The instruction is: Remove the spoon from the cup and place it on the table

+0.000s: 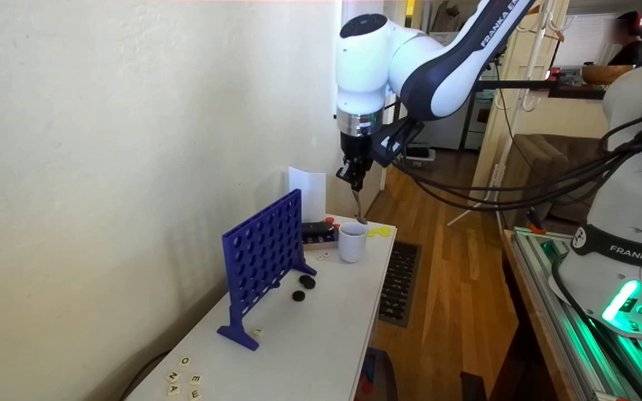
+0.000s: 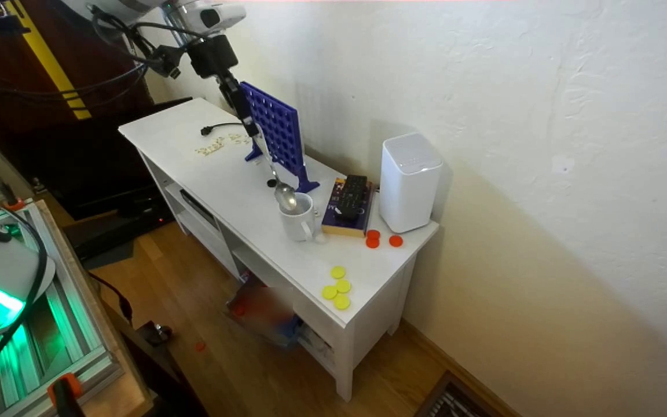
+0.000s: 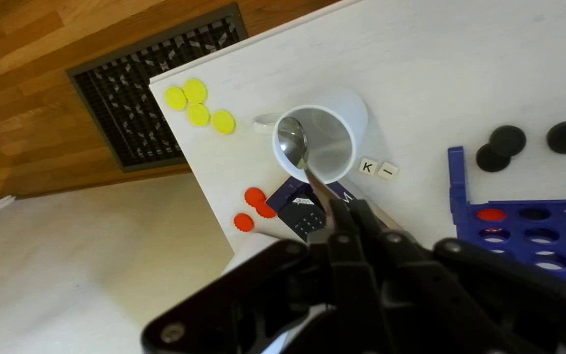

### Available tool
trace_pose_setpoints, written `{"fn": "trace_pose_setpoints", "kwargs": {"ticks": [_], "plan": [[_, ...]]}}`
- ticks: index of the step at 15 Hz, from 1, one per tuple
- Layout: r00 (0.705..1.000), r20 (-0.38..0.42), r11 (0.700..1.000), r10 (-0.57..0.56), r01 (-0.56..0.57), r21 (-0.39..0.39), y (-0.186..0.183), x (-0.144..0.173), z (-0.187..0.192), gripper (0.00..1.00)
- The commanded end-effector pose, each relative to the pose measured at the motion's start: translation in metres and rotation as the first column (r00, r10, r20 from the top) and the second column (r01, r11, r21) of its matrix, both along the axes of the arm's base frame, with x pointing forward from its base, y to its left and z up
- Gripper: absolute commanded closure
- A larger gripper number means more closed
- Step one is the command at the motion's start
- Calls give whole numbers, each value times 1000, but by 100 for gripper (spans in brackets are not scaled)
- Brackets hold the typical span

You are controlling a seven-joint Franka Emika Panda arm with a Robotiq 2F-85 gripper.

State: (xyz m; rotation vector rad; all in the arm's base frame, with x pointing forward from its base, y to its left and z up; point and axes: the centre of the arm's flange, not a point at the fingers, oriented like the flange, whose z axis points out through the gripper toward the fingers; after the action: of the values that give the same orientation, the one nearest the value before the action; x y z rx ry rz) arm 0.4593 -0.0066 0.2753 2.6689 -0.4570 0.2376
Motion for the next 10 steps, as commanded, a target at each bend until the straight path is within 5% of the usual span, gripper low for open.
{"fn": "trace_pose_setpoints", "kwargs": {"ticks": [1, 6, 10], "plan": [[1000, 21, 1000, 11, -10, -27, 26, -18, 31, 99], [995, -10, 993, 100, -101, -55, 93, -2, 17, 99], [998, -14, 993, 57, -58, -100, 142, 17, -12, 99]]}}
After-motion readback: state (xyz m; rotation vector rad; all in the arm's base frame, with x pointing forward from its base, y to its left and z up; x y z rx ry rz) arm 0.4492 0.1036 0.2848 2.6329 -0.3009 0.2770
